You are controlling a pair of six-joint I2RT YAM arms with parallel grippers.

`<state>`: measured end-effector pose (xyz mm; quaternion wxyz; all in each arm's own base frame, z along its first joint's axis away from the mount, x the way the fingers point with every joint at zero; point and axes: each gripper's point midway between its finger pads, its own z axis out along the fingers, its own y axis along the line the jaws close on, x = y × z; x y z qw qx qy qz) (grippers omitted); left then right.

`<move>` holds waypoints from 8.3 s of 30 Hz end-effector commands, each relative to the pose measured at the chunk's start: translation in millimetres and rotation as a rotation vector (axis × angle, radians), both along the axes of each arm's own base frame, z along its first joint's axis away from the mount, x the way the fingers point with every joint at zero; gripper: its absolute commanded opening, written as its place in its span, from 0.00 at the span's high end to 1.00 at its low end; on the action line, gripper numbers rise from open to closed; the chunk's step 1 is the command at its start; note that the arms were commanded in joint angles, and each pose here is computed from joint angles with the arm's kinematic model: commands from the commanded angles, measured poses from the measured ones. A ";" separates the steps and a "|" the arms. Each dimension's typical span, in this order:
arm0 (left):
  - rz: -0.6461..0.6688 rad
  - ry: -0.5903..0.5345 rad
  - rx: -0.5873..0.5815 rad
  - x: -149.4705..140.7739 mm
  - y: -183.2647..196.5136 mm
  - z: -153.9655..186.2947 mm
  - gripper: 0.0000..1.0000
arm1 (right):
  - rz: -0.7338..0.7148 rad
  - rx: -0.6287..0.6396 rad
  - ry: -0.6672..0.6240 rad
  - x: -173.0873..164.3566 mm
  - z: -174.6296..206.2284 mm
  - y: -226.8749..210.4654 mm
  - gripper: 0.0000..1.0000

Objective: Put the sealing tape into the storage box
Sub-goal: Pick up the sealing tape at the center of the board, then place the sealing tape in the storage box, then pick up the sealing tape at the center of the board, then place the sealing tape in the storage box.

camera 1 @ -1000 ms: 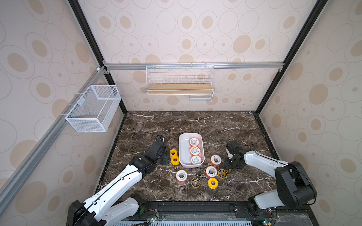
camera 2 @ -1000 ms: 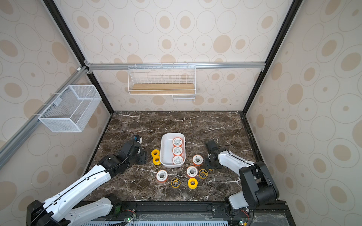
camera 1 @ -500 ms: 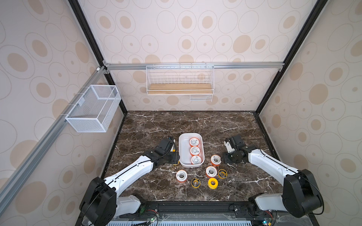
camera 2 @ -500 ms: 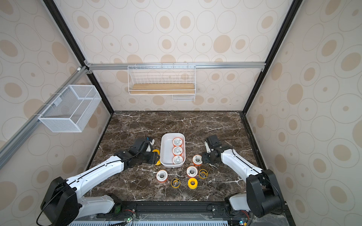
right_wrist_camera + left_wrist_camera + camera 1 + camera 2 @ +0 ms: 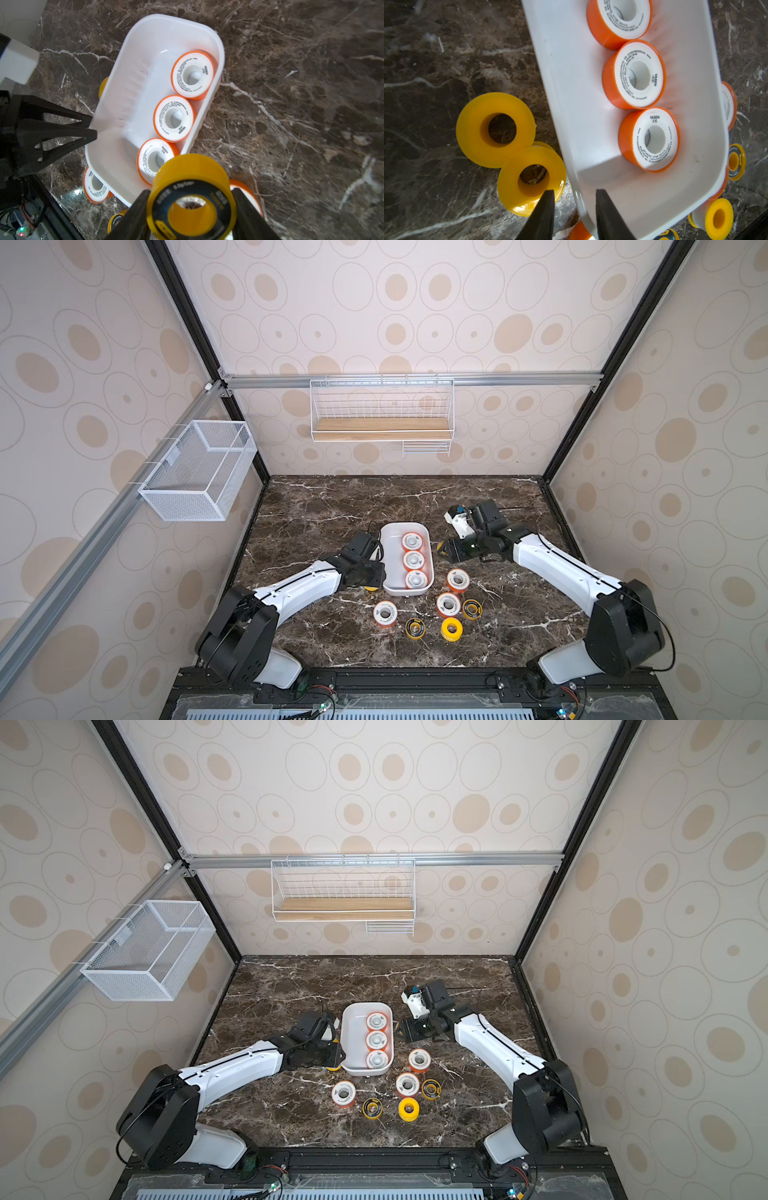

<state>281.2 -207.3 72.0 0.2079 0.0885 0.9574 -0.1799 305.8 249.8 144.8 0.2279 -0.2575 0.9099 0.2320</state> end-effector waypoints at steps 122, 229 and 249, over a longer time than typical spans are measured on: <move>-0.326 -0.138 0.155 -101.1 -41.9 36.3 0.31 | -0.152 -0.005 -0.070 -34.1 -28.2 -56.8 0.31; -0.191 -0.148 0.387 61.9 -32.0 60.8 0.40 | -0.058 0.142 0.276 44.5 -62.7 23.1 0.57; -0.241 -0.100 0.463 78.6 -40.7 24.5 0.40 | -0.097 0.144 0.305 50.2 -69.2 28.1 0.71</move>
